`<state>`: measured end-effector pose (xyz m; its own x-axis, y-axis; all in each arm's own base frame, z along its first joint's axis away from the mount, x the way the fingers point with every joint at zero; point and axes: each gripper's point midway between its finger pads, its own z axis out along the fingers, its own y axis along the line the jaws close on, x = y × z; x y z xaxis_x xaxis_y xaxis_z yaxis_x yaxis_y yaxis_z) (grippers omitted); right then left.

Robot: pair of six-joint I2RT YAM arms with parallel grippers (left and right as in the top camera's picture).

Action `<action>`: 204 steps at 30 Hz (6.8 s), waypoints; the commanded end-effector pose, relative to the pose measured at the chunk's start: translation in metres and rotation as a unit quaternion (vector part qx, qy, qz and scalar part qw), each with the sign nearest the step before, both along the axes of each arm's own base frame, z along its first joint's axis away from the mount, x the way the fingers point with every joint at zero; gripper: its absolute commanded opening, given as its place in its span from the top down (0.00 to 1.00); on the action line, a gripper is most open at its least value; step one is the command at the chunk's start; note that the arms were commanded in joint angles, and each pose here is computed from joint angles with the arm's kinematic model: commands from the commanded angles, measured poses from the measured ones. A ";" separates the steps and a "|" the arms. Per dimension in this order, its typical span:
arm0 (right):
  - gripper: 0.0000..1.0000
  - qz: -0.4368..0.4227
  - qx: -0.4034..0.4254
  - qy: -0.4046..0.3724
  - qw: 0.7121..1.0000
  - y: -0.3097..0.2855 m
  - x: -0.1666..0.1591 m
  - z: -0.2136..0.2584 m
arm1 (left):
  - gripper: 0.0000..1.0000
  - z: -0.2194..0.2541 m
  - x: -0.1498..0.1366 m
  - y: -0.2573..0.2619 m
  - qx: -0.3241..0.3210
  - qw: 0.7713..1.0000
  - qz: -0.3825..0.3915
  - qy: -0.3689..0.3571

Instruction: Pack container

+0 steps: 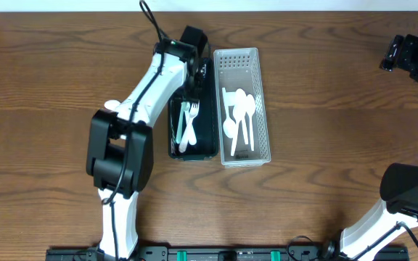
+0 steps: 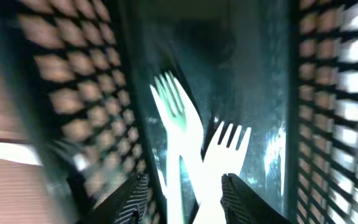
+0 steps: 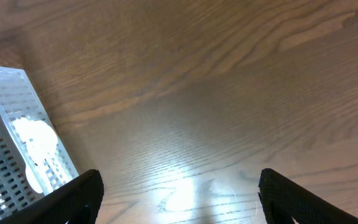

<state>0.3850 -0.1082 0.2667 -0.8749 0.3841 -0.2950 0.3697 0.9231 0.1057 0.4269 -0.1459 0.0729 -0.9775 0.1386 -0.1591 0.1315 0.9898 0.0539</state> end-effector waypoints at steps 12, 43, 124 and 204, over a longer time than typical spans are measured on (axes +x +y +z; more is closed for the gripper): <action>0.17 0.012 -0.002 -0.011 1.000 0.005 0.001 0.007 | 0.45 0.174 0.018 0.178 -0.014 0.897 0.380 -0.226; 0.17 0.012 -0.002 -0.011 1.000 0.005 0.001 0.007 | 0.30 -0.065 0.005 0.211 -0.090 0.738 0.664 0.087; 0.16 0.012 -0.002 -0.013 1.000 0.004 0.001 0.007 | 0.87 0.072 -0.027 -0.052 -0.074 0.995 -0.001 -0.071; 0.01 0.183 -0.190 -0.446 0.855 0.089 -0.044 0.000 | 0.02 0.209 -0.142 0.138 -0.066 0.813 0.075 -0.574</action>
<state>0.3672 -0.0343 0.2833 -0.2916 -0.0585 -0.9547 0.0304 0.9971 -0.0703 0.3058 -0.0076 0.2977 -0.1998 -0.0667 -0.9776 -0.0661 0.9963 -0.0545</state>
